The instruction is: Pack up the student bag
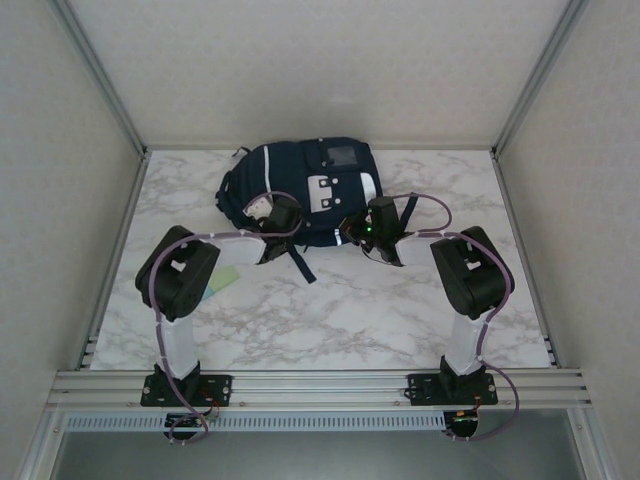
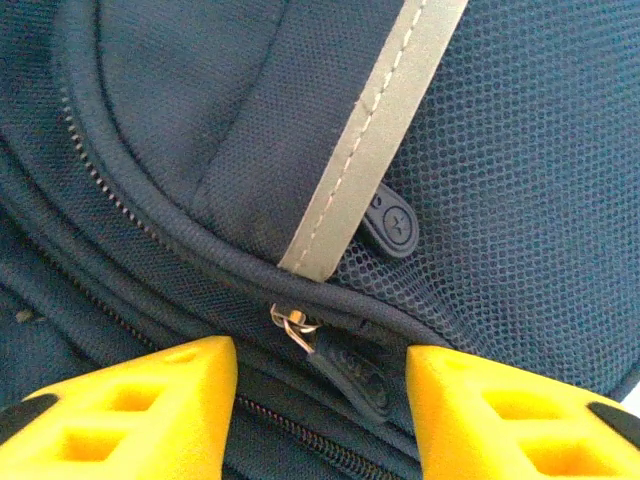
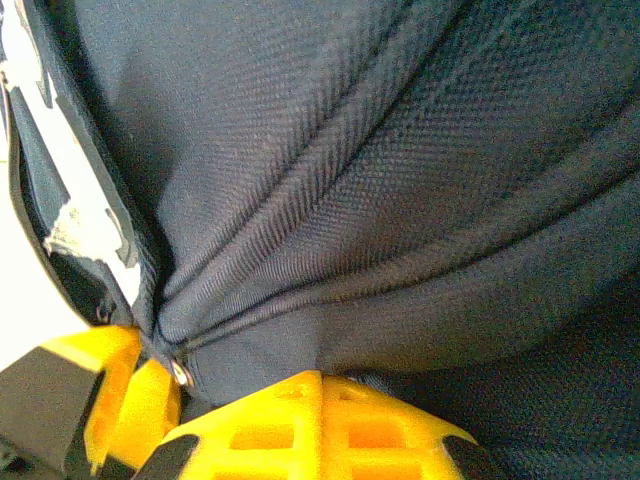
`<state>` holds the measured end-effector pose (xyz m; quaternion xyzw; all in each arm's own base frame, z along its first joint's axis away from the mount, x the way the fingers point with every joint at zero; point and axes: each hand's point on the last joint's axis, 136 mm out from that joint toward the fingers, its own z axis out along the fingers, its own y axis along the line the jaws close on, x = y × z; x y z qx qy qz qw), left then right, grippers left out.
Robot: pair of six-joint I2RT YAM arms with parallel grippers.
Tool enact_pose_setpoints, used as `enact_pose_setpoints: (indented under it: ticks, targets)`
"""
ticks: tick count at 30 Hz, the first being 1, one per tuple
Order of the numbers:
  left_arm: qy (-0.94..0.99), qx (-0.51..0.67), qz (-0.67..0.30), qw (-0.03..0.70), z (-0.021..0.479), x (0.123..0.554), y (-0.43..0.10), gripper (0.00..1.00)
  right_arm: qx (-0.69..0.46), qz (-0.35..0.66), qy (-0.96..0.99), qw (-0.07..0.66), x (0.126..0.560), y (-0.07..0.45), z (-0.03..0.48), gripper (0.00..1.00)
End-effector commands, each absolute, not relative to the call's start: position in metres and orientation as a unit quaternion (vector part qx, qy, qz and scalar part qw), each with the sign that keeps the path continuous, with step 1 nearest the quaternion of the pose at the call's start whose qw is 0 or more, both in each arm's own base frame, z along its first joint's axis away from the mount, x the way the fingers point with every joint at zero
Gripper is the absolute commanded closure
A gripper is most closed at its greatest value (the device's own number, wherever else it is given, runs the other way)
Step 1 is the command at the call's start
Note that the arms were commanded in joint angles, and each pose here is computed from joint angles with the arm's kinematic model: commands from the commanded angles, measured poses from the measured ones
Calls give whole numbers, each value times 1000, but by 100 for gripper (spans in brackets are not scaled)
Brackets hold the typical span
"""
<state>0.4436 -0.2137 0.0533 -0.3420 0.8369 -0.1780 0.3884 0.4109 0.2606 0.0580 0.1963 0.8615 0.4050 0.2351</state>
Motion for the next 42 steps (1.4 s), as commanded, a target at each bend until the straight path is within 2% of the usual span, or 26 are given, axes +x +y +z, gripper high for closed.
enact_pose_setpoints:
  ticks: [1, 3, 4, 5, 12, 19, 31, 36, 42]
  targets:
    - [834, -393, -146, 360, 10, 452, -191, 71, 214, 360, 891, 177, 383, 247, 10, 100]
    - [838, -395, -153, 345, 1, 454, -192, 85, 215, 358, 892, 174, 381, 246, 7, 100]
    - [840, -392, -150, 343, 0, 453, -192, 96, 216, 357, 892, 173, 380, 245, 6, 100]
    - [842, -388, -147, 344, 1, 453, -190, 100, 216, 356, 892, 174, 380, 244, 6, 100]
    - [872, -326, -174, 322, 33, 439, -192, 100, 221, 346, 893, 182, 384, 236, 8, 100]
    - [945, -152, -152, 246, 67, 403, -195, 100, 217, 334, 896, 195, 393, 230, 14, 100]
    - [976, 21, -57, 208, 55, 396, -177, 100, 198, 324, 902, 205, 399, 224, 25, 100]
    - [979, 34, -26, 199, 43, 399, -171, 100, 191, 321, 904, 208, 400, 224, 28, 100]
    - [980, -4, -20, 199, 29, 404, -175, 67, 188, 322, 904, 209, 401, 224, 30, 100]
